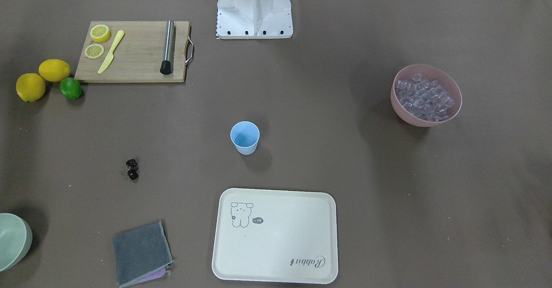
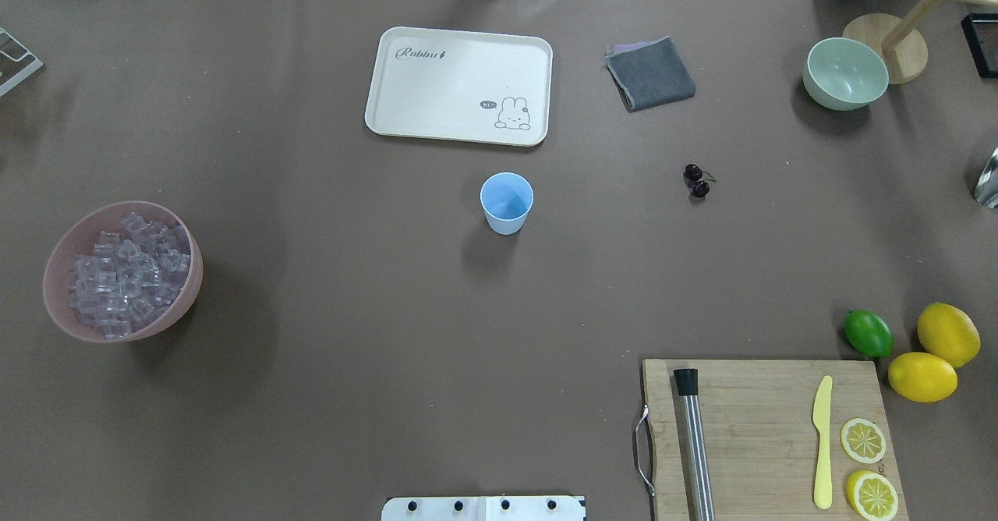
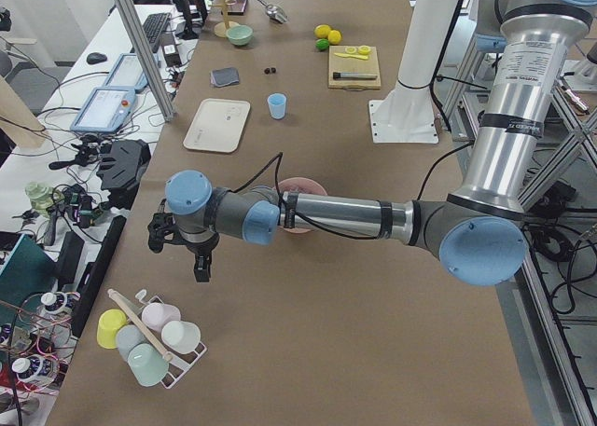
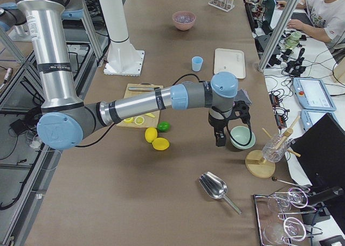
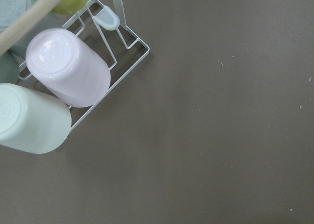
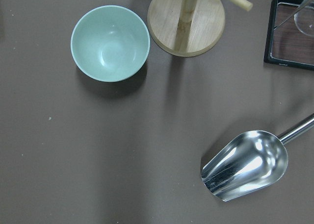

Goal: Put ice and cherries in cup

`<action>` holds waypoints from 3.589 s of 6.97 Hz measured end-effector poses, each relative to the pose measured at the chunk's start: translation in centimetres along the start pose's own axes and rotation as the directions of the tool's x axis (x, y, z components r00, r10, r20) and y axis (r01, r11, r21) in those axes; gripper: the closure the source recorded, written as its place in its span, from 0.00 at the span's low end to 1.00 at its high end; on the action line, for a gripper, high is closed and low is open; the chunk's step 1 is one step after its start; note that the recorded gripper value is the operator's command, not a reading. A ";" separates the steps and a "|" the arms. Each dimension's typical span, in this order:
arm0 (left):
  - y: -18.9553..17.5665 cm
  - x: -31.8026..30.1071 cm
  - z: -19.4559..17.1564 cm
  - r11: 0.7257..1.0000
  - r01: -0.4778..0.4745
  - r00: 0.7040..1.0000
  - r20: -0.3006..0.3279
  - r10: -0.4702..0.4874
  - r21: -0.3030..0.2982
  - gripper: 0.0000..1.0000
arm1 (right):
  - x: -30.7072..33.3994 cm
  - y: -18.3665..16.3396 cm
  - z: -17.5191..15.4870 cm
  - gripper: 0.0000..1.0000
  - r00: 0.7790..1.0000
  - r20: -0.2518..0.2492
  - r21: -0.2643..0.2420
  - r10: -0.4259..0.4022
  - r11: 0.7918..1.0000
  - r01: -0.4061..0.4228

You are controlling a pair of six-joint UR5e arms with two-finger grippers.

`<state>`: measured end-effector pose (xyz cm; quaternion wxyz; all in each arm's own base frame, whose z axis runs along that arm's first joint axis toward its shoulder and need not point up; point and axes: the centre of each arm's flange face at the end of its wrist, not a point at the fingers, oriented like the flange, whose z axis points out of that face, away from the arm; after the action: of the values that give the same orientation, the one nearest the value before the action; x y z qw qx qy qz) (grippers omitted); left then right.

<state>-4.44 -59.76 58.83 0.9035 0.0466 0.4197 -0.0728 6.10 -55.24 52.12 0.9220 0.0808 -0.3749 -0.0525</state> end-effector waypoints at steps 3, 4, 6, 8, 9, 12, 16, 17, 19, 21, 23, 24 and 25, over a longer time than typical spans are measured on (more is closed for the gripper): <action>0.1 -0.4 -0.3 1.000 0.006 1.000 0.000 -0.006 0.004 0.02 | -0.2 0.2 -0.2 0.00 1.000 -0.003 0.014 -0.016 1.000 0.016; 0.1 -0.5 -0.4 1.000 0.006 1.000 -0.001 -0.006 0.006 0.02 | -0.1 0.4 -0.1 0.00 1.000 -0.002 0.016 -0.017 1.000 0.017; 0.1 -0.6 -0.7 1.000 0.006 1.000 -0.003 -0.006 0.011 0.02 | 0.3 1.2 0.5 0.00 1.000 0.013 0.009 -0.013 1.000 0.012; 0.1 -0.5 -0.9 1.000 0.004 1.000 -0.003 -0.004 0.014 0.02 | 0.2 1.6 0.8 0.00 0.999 0.016 0.028 -0.038 0.999 0.037; -0.1 -0.3 -1.0 1.000 0.002 1.000 -0.003 -0.002 0.017 0.02 | -0.7 1.3 0.9 0.00 0.998 0.014 0.042 -0.066 0.997 0.066; -0.4 0.0 -1.2 1.000 -0.005 1.000 -0.006 0.005 0.022 0.02 | -6.8 -0.5 1.9 0.00 0.994 0.009 0.049 -0.109 0.993 0.109; -0.5 0.5 -1.6 0.999 -0.016 1.000 -0.010 0.017 0.032 0.02 | -26.1 -4.9 8.5 0.00 0.995 -0.043 0.022 -0.089 0.996 0.090; -0.5 0.7 -1.8 0.999 -0.019 1.000 -0.010 0.020 0.035 0.02 | -29.4 -5.1 9.8 0.00 0.994 -0.042 0.027 -0.097 0.995 0.098; -0.2 2.5 -3.2 0.997 -0.050 0.998 -0.025 0.052 0.060 0.02 | -32.3 -4.8 9.5 0.00 0.999 -0.008 0.067 -0.046 0.997 0.047; 0.7 7.5 -5.1 0.984 -0.145 0.986 -0.068 0.152 0.102 0.02 | -30.8 -5.1 7.1 0.00 1.000 0.000 0.104 -0.003 0.995 0.003; 1.1 14.3 -3.9 0.984 -0.136 0.988 -0.060 0.143 0.113 0.02 | -26.6 -5.7 4.6 0.00 1.000 -0.014 0.112 -0.003 0.994 0.004; 1.3 18.2 -2.6 0.990 -0.098 0.991 -0.079 0.107 0.103 0.02 | -24.4 -6.0 3.3 0.00 1.000 -0.027 0.105 -0.009 0.994 0.012; 2.0 22.2 -1.4 0.988 -0.123 0.986 -0.102 0.132 0.091 0.02 | -22.0 -5.9 2.5 0.00 0.999 -0.047 0.095 -0.021 0.995 0.025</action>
<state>8.98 -59.59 41.02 0.8796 0.1154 0.4605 -0.0299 -11.52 -57.88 37.71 0.9248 0.1303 -0.3549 -0.0432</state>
